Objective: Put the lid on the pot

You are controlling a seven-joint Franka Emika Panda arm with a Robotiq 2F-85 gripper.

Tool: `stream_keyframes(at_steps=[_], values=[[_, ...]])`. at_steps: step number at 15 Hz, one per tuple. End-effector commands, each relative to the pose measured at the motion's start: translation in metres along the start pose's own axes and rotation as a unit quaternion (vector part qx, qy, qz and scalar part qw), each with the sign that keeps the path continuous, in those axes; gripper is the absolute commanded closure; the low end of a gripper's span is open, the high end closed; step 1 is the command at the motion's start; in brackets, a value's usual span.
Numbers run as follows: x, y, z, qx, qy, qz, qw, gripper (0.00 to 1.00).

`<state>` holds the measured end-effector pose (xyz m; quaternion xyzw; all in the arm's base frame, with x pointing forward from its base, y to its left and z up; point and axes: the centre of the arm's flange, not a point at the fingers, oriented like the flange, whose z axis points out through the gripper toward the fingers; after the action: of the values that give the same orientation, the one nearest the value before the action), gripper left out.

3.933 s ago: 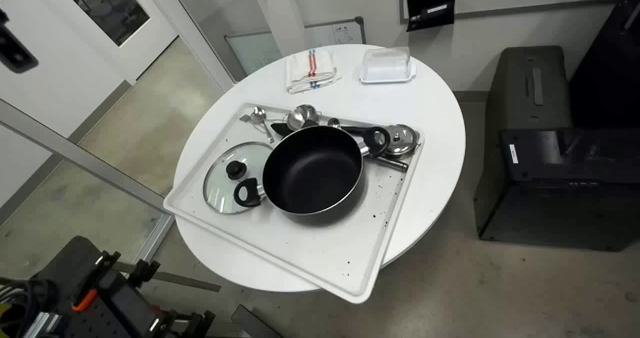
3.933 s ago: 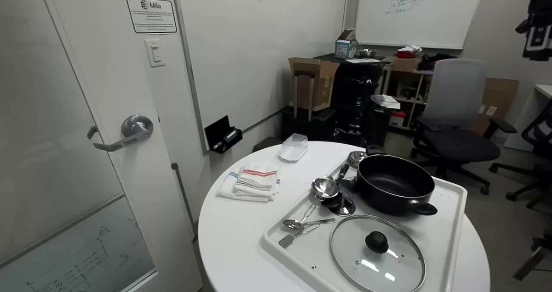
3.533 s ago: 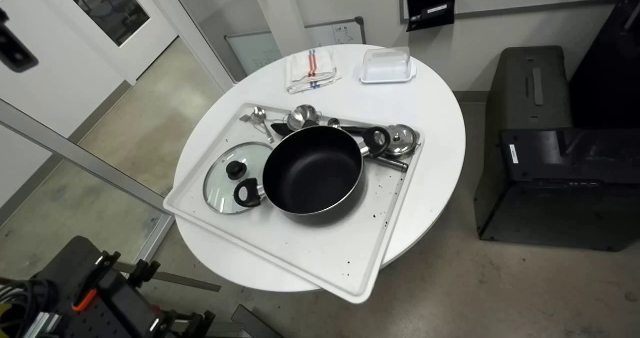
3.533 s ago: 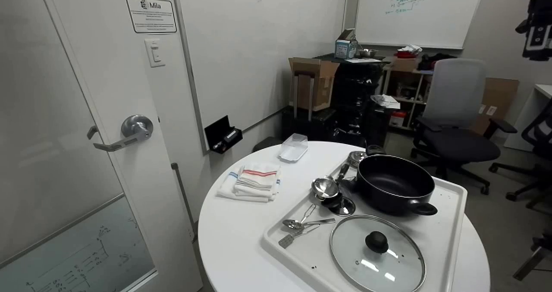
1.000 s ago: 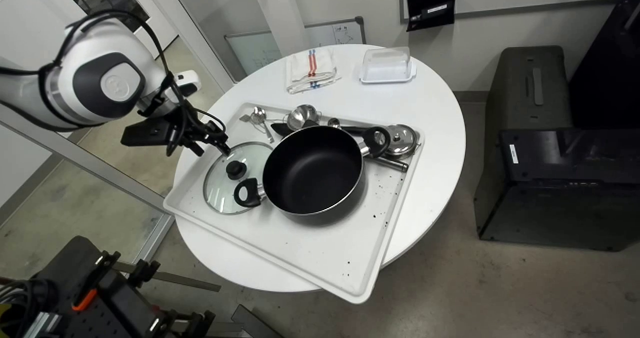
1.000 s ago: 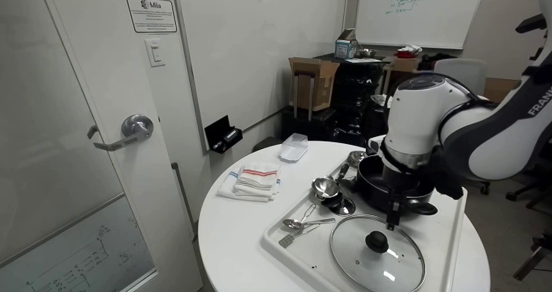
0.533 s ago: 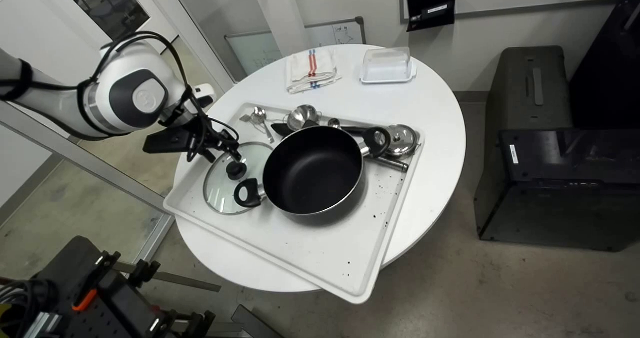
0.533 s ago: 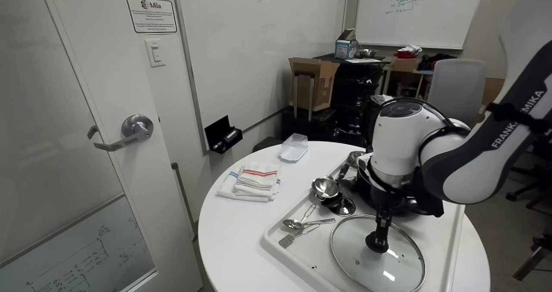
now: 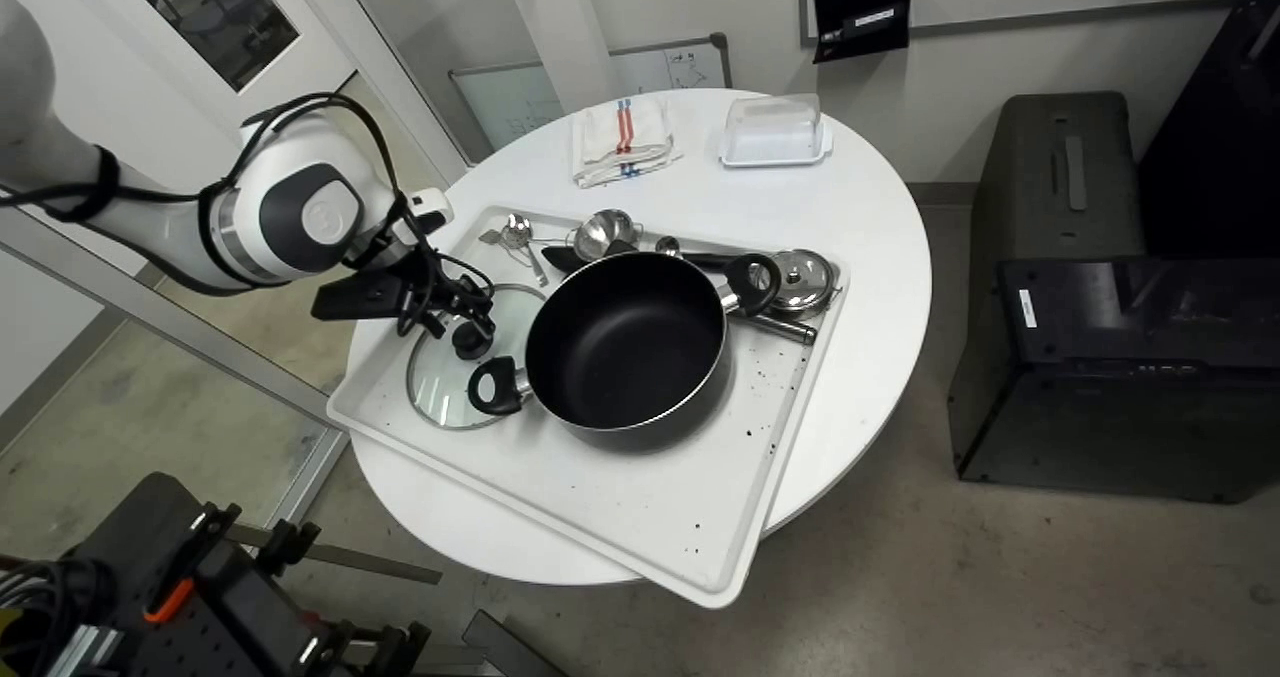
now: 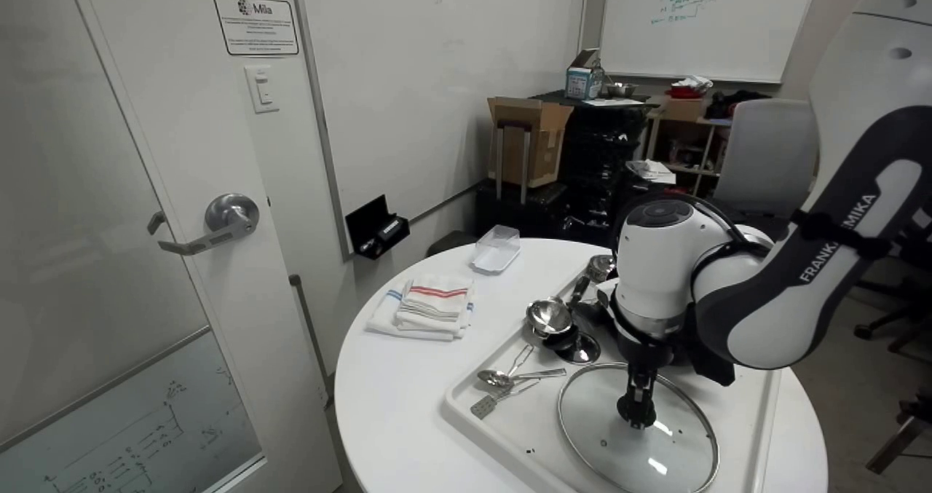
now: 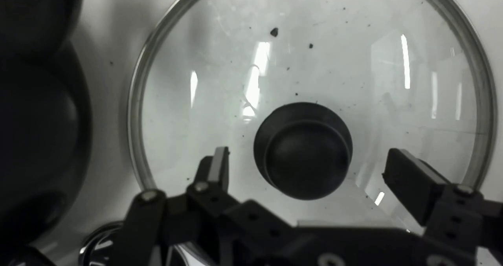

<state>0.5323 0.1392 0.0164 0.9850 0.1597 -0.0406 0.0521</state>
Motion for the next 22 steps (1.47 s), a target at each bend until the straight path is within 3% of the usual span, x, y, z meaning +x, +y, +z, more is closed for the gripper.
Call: stream_keyframes(at_steps=[1, 2, 3, 9, 10, 16, 22], values=[[0.009, -0.003, 0.007, -0.004, -0.002, 0.003, 1.0, 0.0], [0.009, -0.004, 0.008, -0.004, -0.002, 0.003, 1.0, 0.1], [0.01, -0.004, 0.007, -0.003, -0.001, 0.002, 1.0, 0.26], [0.011, -0.005, 0.002, -0.001, -0.001, 0.001, 1.0, 0.71], [0.012, -0.005, 0.001, 0.0, -0.001, 0.001, 1.0, 0.75], [0.009, -0.006, -0.018, 0.008, 0.006, 0.001, 0.9999, 0.75], [0.006, -0.01, -0.061, 0.027, 0.027, 0.001, 0.9993, 0.75]])
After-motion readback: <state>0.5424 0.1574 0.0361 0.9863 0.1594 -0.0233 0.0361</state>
